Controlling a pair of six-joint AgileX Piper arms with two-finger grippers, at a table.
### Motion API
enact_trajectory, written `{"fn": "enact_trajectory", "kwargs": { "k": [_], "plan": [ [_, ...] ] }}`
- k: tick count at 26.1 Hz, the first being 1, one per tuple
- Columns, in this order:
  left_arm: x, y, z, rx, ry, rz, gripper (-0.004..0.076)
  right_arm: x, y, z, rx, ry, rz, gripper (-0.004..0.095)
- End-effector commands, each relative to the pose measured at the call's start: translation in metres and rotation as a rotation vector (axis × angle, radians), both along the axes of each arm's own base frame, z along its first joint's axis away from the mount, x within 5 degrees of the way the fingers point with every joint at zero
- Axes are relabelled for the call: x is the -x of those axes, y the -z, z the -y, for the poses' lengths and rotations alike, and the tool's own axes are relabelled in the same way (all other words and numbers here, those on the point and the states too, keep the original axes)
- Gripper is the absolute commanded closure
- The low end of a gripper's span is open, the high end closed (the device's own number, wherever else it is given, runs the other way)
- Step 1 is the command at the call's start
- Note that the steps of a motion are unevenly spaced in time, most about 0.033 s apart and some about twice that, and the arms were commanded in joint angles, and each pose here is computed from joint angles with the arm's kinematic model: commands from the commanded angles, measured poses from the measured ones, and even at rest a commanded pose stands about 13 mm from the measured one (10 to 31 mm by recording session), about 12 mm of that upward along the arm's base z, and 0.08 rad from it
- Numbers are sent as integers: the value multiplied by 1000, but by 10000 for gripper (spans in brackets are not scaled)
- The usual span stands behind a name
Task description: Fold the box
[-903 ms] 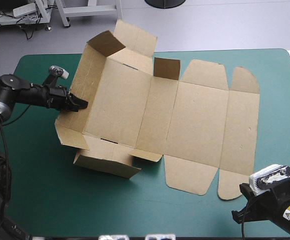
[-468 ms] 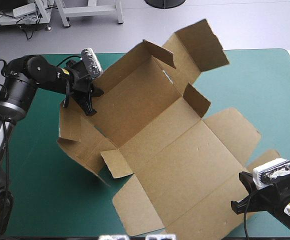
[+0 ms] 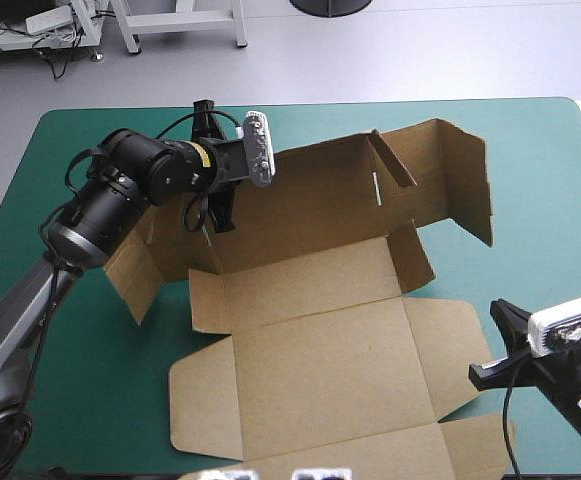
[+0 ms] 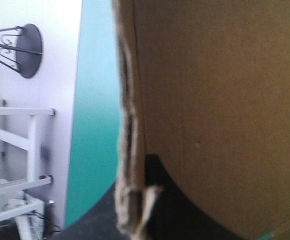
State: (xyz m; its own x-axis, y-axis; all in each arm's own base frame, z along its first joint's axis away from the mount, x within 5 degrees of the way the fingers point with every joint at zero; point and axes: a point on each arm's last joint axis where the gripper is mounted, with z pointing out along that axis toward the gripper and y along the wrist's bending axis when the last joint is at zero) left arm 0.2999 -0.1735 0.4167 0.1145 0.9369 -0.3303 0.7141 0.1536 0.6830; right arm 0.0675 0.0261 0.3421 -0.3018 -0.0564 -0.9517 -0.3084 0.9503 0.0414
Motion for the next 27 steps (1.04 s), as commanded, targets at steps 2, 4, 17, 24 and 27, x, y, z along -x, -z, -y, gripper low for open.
{"fn": "enact_trajectory", "kwargs": {
  "k": [2, 4, 17, 24, 27],
  "plan": [
    [17, -41, 12, 32, 51, 273, 733, -3, -22, 2, -74, 39, 158, 928],
    [19, -43, 17, 15, 62, 308, 733, -4, -23, 2, -87, 40, 165, 928],
    [11, -17, 22, -33, 33, 392, 733, -33, -66, -4, 45, -19, 121, 928],
    [20, 37, 27, -84, 60, 364, 733, -84, -126, -14, 114, -87, -9, 928],
    [39, 45, 34, -68, 145, 413, 733, -111, -138, -18, 146, -108, -79, 928]
  ]
}}
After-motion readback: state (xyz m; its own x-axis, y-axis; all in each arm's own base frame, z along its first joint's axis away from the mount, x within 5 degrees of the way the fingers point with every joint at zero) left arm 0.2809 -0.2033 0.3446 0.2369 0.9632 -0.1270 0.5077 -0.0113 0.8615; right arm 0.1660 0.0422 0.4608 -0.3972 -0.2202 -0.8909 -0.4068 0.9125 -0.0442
